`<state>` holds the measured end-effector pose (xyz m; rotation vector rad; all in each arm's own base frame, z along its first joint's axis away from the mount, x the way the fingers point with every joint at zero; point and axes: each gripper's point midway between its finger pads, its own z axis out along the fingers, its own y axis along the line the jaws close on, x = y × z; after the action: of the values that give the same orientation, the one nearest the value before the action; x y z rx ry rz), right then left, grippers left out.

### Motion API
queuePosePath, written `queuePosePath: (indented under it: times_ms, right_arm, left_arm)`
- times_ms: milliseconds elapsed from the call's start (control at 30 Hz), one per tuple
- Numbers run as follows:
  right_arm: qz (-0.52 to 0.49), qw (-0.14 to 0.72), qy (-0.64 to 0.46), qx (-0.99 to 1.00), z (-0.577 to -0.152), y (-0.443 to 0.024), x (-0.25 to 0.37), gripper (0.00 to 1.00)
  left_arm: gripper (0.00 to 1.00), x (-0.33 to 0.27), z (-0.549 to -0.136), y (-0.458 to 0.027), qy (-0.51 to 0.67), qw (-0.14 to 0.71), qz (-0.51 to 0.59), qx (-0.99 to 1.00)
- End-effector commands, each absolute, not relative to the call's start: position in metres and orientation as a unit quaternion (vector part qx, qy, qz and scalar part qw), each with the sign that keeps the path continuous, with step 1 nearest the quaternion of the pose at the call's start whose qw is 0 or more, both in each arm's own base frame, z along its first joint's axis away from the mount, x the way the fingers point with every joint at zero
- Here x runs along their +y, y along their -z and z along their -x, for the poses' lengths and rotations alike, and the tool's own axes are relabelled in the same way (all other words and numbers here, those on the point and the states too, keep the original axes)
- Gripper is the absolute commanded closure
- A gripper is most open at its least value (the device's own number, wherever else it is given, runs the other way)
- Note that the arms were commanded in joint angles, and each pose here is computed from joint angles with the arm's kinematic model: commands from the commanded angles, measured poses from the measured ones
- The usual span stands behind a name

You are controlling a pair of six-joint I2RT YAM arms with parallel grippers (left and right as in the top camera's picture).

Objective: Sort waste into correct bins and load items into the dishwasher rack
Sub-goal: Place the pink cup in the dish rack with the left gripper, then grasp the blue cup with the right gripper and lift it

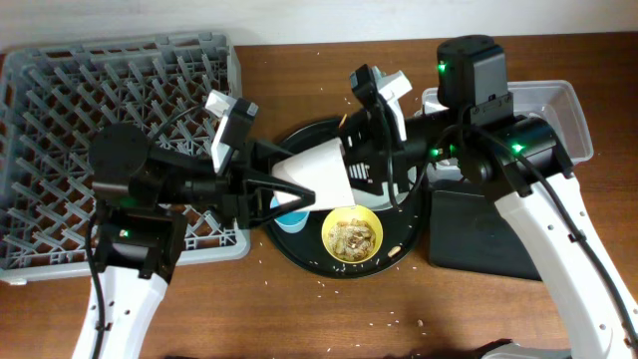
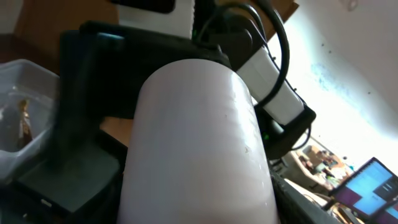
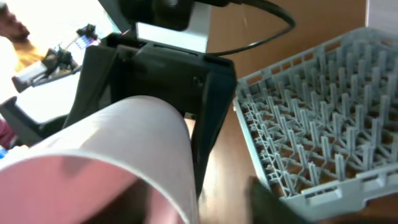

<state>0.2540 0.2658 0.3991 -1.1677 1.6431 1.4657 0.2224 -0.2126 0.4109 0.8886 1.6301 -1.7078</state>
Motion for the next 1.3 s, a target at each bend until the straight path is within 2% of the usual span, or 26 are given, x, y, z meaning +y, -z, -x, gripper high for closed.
queuePosePath:
  times_ms: [0, 100, 200, 300, 333, 400, 433, 500, 600, 700, 767, 833, 867, 1000, 1100, 1133, 1233, 1267]
  right_arm:
    - [0.42, 0.351, -0.505, 0.668, -0.276, -0.394, 0.257, 0.01]
    - [0.36, 0.377, -0.492, 0.697, -0.295, -0.407, 0.225, 0.02]
    - [0.304, 0.371, -0.492, 0.727, -0.307, -0.405, 0.201, 0.01]
    - [0.237, 0.335, -0.42, 0.809, -0.318, -0.364, 0.187, 0.02]
    - [0.209, 0.317, -0.366, 0.85, -0.323, -0.34, 0.176, 0.02]
    - [0.2, 0.277, -0.353, 0.871, -0.319, -0.319, 0.179, 0.02]
    - [0.202, 0.255, -0.355, 0.876, -0.318, -0.308, 0.185, 0.01]
    - [0.207, 0.234, -0.358, 0.88, -0.318, -0.297, 0.194, 0.02]
    - [0.213, 0.188, -0.361, 0.888, -0.318, -0.272, 0.21, 0.02]
    - [0.222, 0.175, -0.363, 0.888, -0.313, -0.267, 0.218, 0.01]
    - [0.222, 0.174, -0.363, 0.888, -0.313, -0.267, 0.218, 0.02]
    - [0.221, 0.171, -0.363, 0.889, -0.311, -0.266, 0.218, 0.02]
    - [0.221, 0.169, -0.362, 0.889, -0.311, -0.266, 0.218, 0.02]
    - [0.212, 0.143, -0.291, 0.922, -0.309, -0.234, 0.229, 0.02]
    - [0.167, 0.121, -0.173, 0.963, -0.321, -0.178, 0.246, 0.02]
    - [0.158, 0.115, -0.148, 0.97, -0.326, -0.158, 0.253, 0.12]
    - [0.173, 0.079, -0.149, 0.97, -0.327, -0.116, 0.277, 0.45]
    - [0.177, 0.058, -0.152, 0.971, -0.326, -0.096, 0.285, 0.47]
  left_arm:
    - [0.5, -0.21, -0.233, -0.416, 0.635, 0.332, -0.319, 0.62]
    - [0.53, -0.195, -0.249, -0.408, 0.626, 0.34, -0.283, 0.642]
    - [0.56, -0.16, -0.297, -0.353, 0.56, 0.347, -0.125, 0.741]
    - [0.56, -0.087, -0.324, -0.273, 0.406, 0.322, 0.088, 0.851]
    - [0.56, -0.041, -0.324, -0.246, 0.321, 0.315, 0.178, 0.875]
    - [0.56, 0.055, -0.302, -0.204, 0.113, 0.298, 0.325, 0.891]
    - [0.56, 0.094, -0.284, -0.191, 0.023, 0.278, 0.375, 0.884]
    - [0.56, 0.115, -0.278, -0.183, -0.009, 0.266, 0.402, 0.876]
    - [0.55, 0.137, -0.295, -0.153, -0.026, 0.237, 0.42, 0.875]
    - [0.55, 0.135, -0.324, -0.122, 0.012, 0.223, 0.413, 0.883]
    - [0.54, 0.133, -0.329, -0.104, 0.02, 0.203, 0.413, 0.887]
    - [0.18, 0.129, -0.328, -0.095, 0.028, 0.184, 0.413, 0.891]
    - [0.01, 0.122, -0.33, -0.104, 0.052, 0.187, 0.41, 0.891]
    - [0.01, 0.092, -0.336, -0.183, 0.097, 0.22, 0.337, 0.91]
    - [0.01, 0.037, -0.334, -0.246, 0.089, 0.291, 0.153, 0.94]
    - [0.01, 0.021, -0.326, -0.259, 0.09, 0.308, 0.113, 0.94]
    - [0.01, 0.002, -0.308, -0.276, 0.116, 0.322, 0.092, 0.935]
    - [0.01, -0.008, -0.306, -0.28, 0.142, 0.323, 0.082, 0.932]
